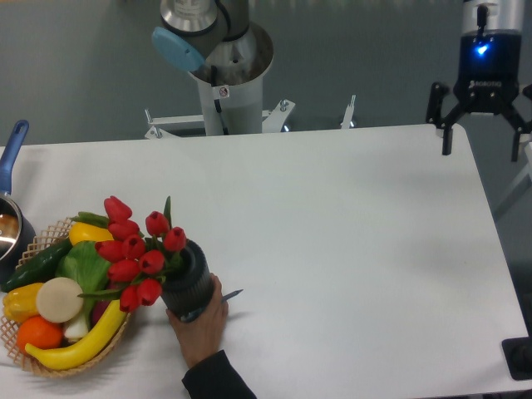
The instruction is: Insert the flowers into the vase
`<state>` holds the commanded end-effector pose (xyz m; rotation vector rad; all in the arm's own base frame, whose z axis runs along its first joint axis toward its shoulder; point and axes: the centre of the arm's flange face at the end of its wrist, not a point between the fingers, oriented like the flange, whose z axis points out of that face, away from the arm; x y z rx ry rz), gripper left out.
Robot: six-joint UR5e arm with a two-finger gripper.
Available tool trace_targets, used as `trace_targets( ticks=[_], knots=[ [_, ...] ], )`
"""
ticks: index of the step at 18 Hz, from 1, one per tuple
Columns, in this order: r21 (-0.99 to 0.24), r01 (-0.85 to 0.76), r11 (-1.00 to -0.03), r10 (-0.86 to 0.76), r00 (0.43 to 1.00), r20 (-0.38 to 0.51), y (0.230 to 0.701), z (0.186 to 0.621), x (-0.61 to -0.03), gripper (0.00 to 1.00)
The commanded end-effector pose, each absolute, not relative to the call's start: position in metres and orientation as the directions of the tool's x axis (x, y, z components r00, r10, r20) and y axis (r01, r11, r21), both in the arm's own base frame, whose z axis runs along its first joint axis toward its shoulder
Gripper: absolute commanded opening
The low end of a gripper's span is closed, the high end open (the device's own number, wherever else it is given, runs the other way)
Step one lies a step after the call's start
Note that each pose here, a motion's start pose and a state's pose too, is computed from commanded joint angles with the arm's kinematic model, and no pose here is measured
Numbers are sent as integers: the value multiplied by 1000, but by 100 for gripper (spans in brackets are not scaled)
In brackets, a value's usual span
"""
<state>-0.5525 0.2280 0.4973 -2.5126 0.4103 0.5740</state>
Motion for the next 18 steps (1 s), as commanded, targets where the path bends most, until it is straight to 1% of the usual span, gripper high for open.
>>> trace_targets(
  ticks=[3, 7, 9, 11, 13, 18],
  knots=[
    [-344, -444, -827, -268, 850, -453, 198, 509, -560, 100],
    [-210, -506, -837, -400, 827, -395, 171, 516, -563, 100],
    [-195, -529, -826, -435, 817, -378, 150, 518, -568, 100],
    [-178, -568, -803, -479, 794, -375, 139, 517, -569, 100],
    [-168, -589, -791, -501, 780, -376, 136, 515, -569, 100],
    [-163, -593, -789, -509, 778, -368, 135, 511, -568, 100]
  ],
)
